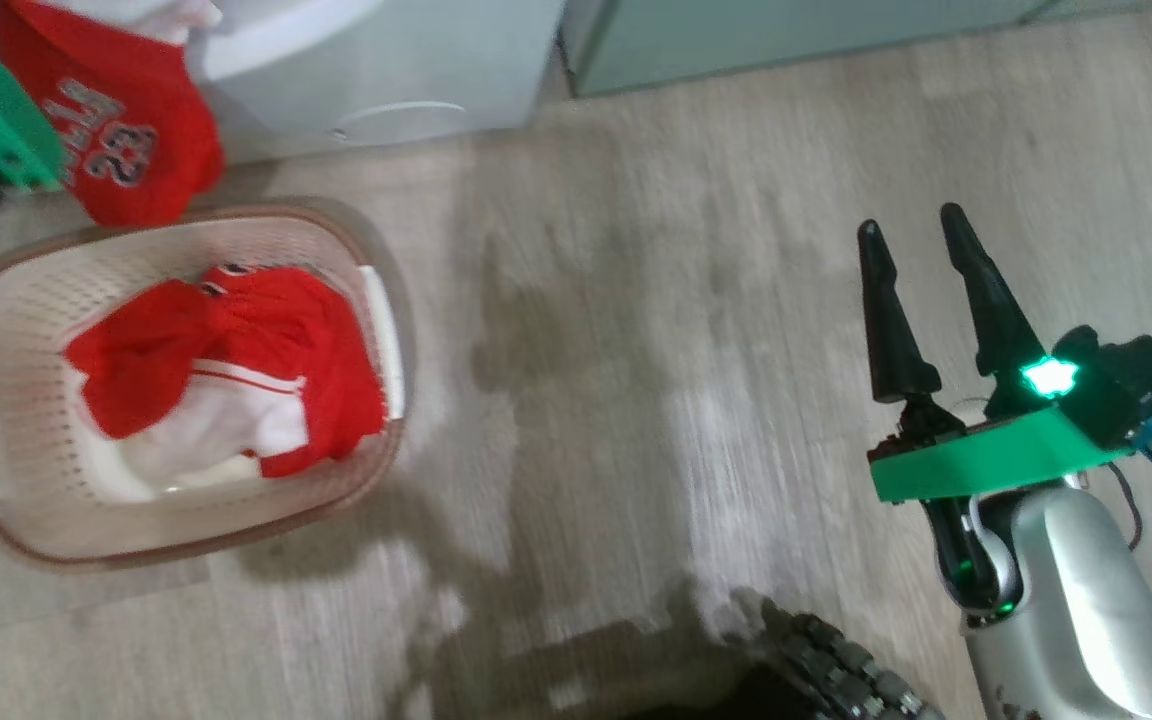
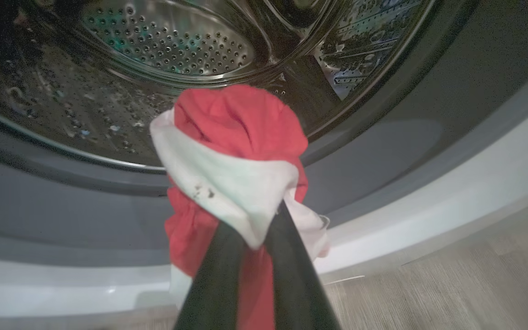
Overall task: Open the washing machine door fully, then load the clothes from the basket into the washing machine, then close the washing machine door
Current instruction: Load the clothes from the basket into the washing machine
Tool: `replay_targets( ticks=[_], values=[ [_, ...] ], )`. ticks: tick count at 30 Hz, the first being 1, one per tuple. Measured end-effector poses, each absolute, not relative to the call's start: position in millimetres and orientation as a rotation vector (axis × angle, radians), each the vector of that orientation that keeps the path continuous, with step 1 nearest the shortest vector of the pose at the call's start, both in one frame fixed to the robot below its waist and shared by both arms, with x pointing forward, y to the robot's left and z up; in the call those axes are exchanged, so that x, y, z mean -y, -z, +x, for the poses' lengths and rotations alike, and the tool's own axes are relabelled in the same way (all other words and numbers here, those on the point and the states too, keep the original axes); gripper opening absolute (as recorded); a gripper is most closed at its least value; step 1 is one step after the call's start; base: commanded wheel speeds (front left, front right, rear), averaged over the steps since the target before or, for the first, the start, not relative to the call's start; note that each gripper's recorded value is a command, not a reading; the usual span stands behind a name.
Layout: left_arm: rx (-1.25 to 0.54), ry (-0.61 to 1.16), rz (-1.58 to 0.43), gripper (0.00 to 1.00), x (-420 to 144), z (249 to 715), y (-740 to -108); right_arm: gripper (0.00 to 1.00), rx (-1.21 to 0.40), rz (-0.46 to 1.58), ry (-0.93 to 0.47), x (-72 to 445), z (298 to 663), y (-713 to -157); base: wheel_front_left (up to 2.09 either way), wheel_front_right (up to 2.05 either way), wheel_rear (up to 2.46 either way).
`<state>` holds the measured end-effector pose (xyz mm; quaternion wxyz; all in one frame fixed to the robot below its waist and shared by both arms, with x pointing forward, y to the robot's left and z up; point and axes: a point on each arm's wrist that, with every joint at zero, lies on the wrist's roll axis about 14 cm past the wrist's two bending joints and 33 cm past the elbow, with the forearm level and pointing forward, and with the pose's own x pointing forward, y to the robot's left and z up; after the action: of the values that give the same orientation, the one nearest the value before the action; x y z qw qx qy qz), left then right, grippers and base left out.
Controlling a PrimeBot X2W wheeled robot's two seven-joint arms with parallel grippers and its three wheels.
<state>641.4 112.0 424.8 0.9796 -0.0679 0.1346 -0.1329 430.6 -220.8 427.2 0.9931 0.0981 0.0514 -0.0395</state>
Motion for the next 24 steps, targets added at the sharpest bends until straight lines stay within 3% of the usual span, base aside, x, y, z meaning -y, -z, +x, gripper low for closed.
replay_targets(
  ticks=[15, 24],
  values=[
    [-0.455, 0.320, -0.131, 0.00, -89, 723, -379, 1.00, -0.163, 0.203, 0.161, 246, 428, -404, 0.00, 0.00, 0.00],
    [-0.354, 0.214, -0.228, 0.00, -108, 771, -387, 1.00, -0.193, 0.196, 0.195, 257, 426, -393, 0.00, 0.00, 0.00]
  ],
)
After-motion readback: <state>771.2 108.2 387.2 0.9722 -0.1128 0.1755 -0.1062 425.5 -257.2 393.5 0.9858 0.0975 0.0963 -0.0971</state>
